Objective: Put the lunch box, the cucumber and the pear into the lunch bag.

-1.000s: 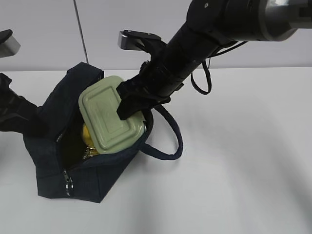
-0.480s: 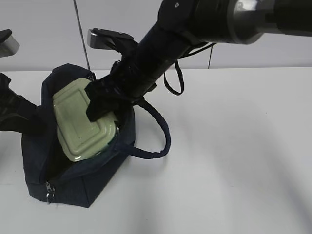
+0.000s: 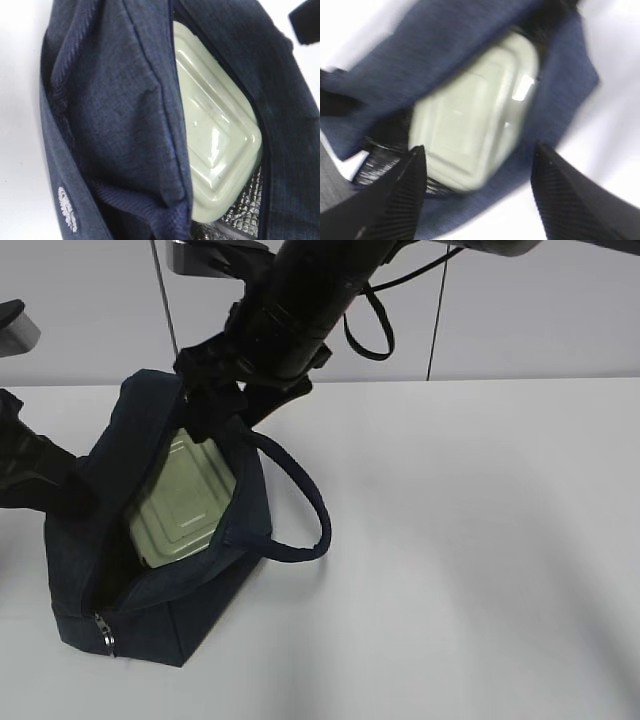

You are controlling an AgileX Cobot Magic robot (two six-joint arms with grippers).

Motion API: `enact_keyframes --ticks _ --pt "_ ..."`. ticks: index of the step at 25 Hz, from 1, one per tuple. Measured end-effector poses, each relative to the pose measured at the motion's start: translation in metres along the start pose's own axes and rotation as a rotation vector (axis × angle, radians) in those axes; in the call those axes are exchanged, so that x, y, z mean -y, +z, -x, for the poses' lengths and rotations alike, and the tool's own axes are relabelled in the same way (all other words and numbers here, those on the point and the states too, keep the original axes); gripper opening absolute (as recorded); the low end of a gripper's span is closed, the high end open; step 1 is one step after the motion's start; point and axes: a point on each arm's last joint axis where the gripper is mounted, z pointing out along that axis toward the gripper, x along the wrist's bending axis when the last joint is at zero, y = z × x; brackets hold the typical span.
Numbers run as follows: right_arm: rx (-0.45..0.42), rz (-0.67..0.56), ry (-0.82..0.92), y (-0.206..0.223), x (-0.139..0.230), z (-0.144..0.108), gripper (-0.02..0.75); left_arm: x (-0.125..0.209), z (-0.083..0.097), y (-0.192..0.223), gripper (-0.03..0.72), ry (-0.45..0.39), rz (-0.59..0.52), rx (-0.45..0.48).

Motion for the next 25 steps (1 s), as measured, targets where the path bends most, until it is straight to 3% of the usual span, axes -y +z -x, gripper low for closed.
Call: enact_keyframes --ticks 4,12,14,17,18,25 --pt "0.052 -0.084 0.021 0.002 0.008 0.006 0.499 0.000 0.000 0.000 -0.016 0.000 0.000 0.000" --pt "0.011 -0.131 0.065 0.028 0.012 0.012 0.472 0.000 0.000 0.000 -0.016 0.000 0.001 -0.001" --pt "0.002 -0.144 0.077 0.035 0.014 0.015 0.360 0.000 0.000 0.000 -0.016 0.000 0.001 -0.001" --pt "0.005 -0.156 0.073 0.038 0.015 0.016 0.080 0.000 0.000 0.000 -0.016 0.000 0.002 -0.001" --pt "0.009 -0.155 0.071 0.038 0.015 0.016 0.043 0.000 0.000 0.000 -0.016 0.000 0.002 -0.001" --pt "0.063 -0.082 0.024 -0.002 0.008 0.009 0.007 -0.017 0.004 -0.012 -0.016 0.032 0.048 -0.004"
